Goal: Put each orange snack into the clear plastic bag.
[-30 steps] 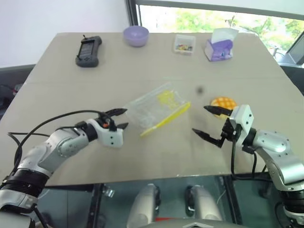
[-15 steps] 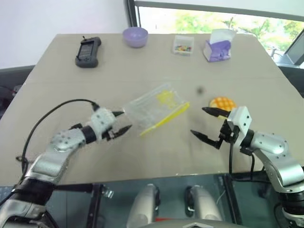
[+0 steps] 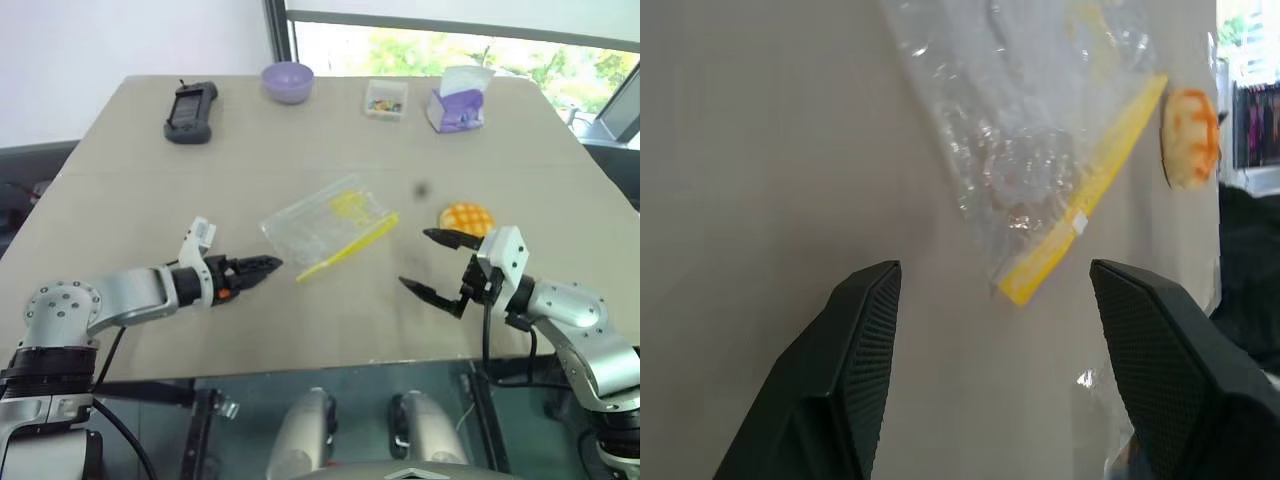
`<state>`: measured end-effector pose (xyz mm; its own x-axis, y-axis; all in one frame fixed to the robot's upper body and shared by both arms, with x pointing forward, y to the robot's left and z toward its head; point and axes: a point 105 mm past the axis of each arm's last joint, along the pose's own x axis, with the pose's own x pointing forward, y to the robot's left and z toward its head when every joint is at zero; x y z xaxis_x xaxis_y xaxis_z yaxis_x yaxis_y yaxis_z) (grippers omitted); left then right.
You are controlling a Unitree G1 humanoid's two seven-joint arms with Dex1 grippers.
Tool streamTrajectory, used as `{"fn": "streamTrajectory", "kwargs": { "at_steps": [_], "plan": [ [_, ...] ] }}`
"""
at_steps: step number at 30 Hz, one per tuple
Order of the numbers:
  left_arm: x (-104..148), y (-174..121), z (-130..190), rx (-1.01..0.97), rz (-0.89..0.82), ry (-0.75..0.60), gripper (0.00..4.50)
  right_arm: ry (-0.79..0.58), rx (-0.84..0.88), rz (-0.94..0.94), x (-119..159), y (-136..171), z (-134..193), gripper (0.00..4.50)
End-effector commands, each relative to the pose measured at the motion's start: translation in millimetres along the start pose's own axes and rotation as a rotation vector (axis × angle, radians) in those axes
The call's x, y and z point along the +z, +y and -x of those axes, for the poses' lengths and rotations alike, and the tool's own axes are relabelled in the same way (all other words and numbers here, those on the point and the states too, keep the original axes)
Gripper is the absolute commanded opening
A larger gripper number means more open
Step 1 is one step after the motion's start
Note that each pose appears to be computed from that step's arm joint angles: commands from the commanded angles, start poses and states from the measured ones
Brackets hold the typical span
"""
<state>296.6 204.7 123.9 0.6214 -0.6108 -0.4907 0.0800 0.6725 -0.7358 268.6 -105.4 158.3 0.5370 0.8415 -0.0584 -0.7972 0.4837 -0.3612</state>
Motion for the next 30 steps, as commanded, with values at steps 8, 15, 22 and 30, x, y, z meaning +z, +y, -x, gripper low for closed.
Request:
{"fn": "streamTrajectory", "kwargs": {
  "at_steps": [8, 15, 22, 30],
  "plan": [
    [-5, -14, -43, 0.039, 0.048, -0.008, 3.21, -0.015, -0.03, 0.013, 15, 9, 4, 4.5],
    [-14, -1, -66, 0.016, 0.176, -0.023, 3.21, 0.012, -0.002, 0.041, 15, 11, 8, 4.5],
    [-11, 30, -66, 0.039, 0.239, -0.063, 3.21, -0.022, 0.023, 0.033, 17, 8, 7, 4.5],
    [-10, 55, -37, 0.072, 0.203, -0.052, 3.21, -0.074, 0.042, -0.005, 23, 2, 12, 4.5]
  ]
}}
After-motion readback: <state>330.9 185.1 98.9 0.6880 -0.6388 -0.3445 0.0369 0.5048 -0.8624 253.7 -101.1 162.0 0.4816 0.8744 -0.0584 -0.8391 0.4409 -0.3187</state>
